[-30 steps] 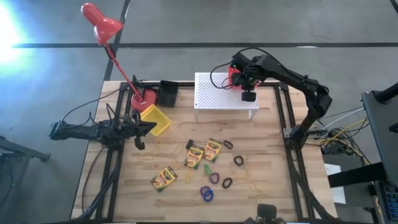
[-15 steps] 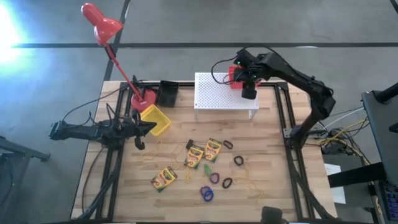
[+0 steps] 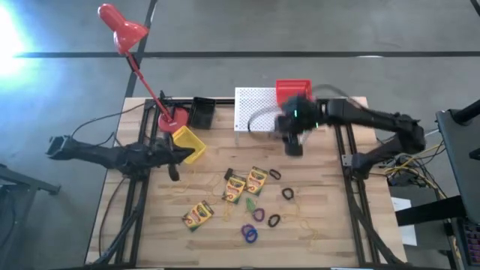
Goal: Pick & Place Office Desk Supplies
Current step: Put the yellow bin on the shelf
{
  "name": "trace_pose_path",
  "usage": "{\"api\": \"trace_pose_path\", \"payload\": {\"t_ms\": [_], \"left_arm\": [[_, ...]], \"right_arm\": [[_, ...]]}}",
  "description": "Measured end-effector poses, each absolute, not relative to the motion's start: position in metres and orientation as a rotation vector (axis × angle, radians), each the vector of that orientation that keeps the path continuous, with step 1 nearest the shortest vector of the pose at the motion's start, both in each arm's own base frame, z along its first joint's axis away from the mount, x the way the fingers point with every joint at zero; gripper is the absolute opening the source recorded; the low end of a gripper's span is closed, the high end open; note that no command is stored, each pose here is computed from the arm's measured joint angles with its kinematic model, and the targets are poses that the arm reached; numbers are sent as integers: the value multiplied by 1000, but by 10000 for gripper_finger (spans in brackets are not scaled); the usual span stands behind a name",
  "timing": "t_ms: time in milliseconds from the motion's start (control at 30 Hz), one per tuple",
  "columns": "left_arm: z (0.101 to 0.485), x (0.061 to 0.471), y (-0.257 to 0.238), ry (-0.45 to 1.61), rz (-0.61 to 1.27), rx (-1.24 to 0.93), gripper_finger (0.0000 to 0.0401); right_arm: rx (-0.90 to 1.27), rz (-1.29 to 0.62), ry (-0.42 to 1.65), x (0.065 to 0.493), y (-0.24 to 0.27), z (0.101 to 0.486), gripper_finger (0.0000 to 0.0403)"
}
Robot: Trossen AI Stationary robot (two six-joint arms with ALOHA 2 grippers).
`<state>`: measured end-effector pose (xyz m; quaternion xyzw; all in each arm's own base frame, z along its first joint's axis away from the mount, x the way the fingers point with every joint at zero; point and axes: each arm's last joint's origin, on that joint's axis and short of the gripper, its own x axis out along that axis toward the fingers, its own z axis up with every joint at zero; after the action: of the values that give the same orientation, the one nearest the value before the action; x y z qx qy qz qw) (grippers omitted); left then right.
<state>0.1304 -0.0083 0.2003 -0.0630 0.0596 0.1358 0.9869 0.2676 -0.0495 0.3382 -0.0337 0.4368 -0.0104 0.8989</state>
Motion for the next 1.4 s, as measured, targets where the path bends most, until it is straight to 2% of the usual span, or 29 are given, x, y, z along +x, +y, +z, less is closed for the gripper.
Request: {"api": "trace_pose_path", "payload": {"t_ms": [233,400,500,633,733,900,1000,1100,1300,1400], "left_arm": [[224,171,-13,727,466,-126,5],[230,195,-16,1059,635,-143,37],[225,212,-16,1131,675,-131,73],[211,232,-7,1160,761,-183,126],[199,239,5,1206,820,-228,160],[183,246,26,1269,867,-313,193],[177,251,33,1274,861,-326,190],[172,255,35,1288,846,-322,170],[161,258,34,1334,841,-297,94],[162,258,26,1367,767,-305,42]], "right_arm": [[42,34,787,261,27,271,126],[25,105,679,254,67,230,118],[-3,90,593,252,81,214,112],[-44,-21,394,256,86,199,104],[-60,-14,282,260,87,192,99],[-89,-5,257,265,90,183,91],[-79,-7,263,270,91,181,86],[-80,-7,270,272,92,180,83],[-74,-6,257,276,94,184,76],[-73,-6,251,278,94,186,74]]}}
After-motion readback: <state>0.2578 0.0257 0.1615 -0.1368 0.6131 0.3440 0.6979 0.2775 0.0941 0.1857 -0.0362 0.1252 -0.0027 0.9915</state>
